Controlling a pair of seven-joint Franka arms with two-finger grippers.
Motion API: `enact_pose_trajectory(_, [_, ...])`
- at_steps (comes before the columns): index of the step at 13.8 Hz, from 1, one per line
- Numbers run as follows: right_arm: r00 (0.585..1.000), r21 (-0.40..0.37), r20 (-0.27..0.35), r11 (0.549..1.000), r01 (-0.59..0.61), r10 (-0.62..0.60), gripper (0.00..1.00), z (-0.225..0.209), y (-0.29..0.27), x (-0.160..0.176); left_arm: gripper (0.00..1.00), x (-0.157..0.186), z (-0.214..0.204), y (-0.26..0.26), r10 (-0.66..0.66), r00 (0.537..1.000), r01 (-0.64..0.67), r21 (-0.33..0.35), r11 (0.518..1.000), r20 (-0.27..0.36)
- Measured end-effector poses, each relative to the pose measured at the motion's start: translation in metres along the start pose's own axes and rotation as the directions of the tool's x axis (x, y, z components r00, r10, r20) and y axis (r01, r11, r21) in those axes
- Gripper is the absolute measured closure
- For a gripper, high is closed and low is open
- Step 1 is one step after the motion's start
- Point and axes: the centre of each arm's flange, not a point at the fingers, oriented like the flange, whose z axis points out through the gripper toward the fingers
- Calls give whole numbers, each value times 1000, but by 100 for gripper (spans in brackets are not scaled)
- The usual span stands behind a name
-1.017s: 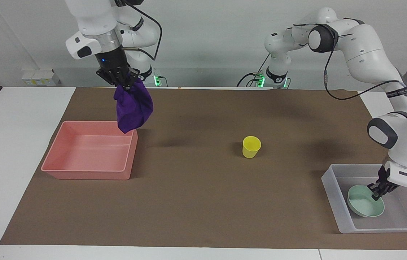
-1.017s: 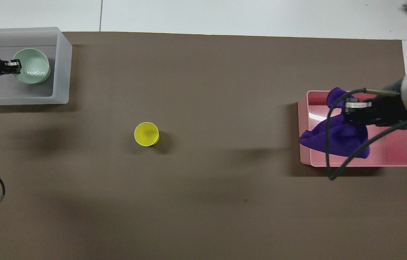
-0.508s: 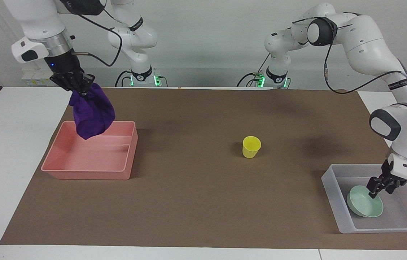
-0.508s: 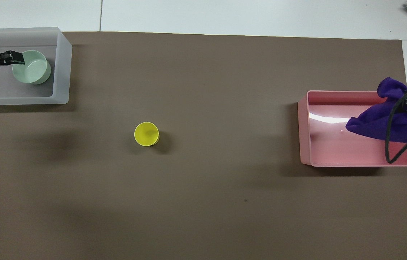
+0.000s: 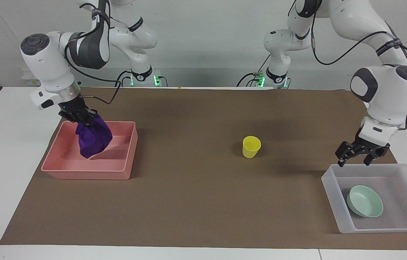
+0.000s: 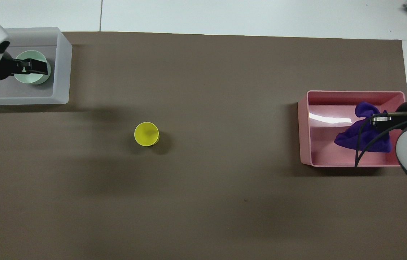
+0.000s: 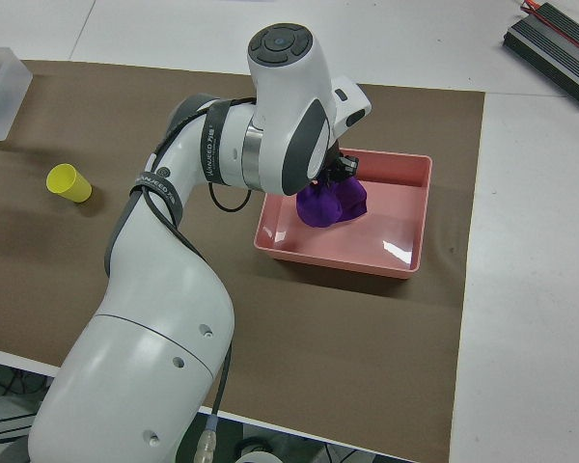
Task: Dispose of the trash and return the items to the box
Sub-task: 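Release the purple cloth into the pink box with the right gripper, then reach the left gripper to the yellow cup and grasp it, then carry the yellow cup with the left gripper into the green bowl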
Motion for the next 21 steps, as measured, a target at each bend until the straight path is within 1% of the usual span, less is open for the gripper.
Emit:
enact_pose_trajectory(3, [1000, 0, -9, 1000, 2, -2, 95, 47, -2, -6, 0, -48, 2, 69, 38, 998, -37, -19, 999, 56])
enact_pose_trajectory(6, [1000, 0, -2, 1000, -1, 1, 95, 89, 0, -5, 0, -84, 22, 136, 45, 994, -42, -31, 999, 101])
enact_pose_trajectory(9, [1000, -1, -5, 1000, -6, 6, 93, 121, 3, -3, 0, -108, 44, 182, 7, 997, -3, -44, 999, 82])
enact_pose_trajectory(10, [1000, -2, -8, 1000, -9, 9, 89, 127, 5, -3, 0, -113, 49, 189, 6, 997, -3, -49, 999, 73])
enact_pose_trajectory(11, [1000, -2, -14, 1000, -14, 14, 89, 132, 8, -3, 4, -118, 55, 196, 10, 998, -7, -54, 999, 63])
enact_pose_trajectory(12, [1000, -2, -15, 1000, -19, 19, 82, 133, 10, -3, 4, -122, 61, 200, 10, 999, -7, -59, 998, 53])
enact_pose_trajectory(13, [1000, -3, -15, 1000, -21, 21, 71, 133, 11, -3, 10, -127, 68, 204, 11, 999, -8, -63, 998, 47])
enact_pose_trajectory(14, [1000, -3, -18, 1000, -19, 19, 61, 132, 10, -3, 11, -132, 76, 208, 17, 999, -14, -64, 998, 51])
enact_pose_trajectory(15, [1000, -3, -25, 1000, -16, 16, 46, 128, 8, -1, 13, -137, 85, 214, 23, 998, -19, -64, 998, 59])
enact_pose_trajectory(16, [999, -3, -38, 1000, -13, 12, 34, 121, 7, 1, 14, -141, 94, 220, 30, 997, -26, -65, 998, 66])
enact_pose_trajectory(17, [999, -3, -48, 1000, -10, 10, 24, 111, 6, 4, 21, -146, 102, 226, 41, 997, -36, -66, 997, 72])
enact_pose_trajectory(18, [998, -3, -58, 1000, -6, 6, 12, 96, 4, 8, 21, -150, 109, 233, 47, 996, -42, -67, 997, 76])
enact_pose_trajectory(19, [998, -3, -69, 1000, -5, 5, 2, 80, 2, 10, 30, -151, 113, 236, 49, 996, -44, -68, 997, 78])
enact_pose_trajectory(20, [997, -2, -82, 1000, -7, 7, 0, 66, -2, 11, 41, -152, 114, 236, 49, 996, -43, -68, 997, 78])
enact_pose_trajectory(21, [996, 0, -89, 1000, -14, 14, 0, 54, -12, 10, 56, -151, 113, 235, 46, 996, -40, -67, 997, 77])
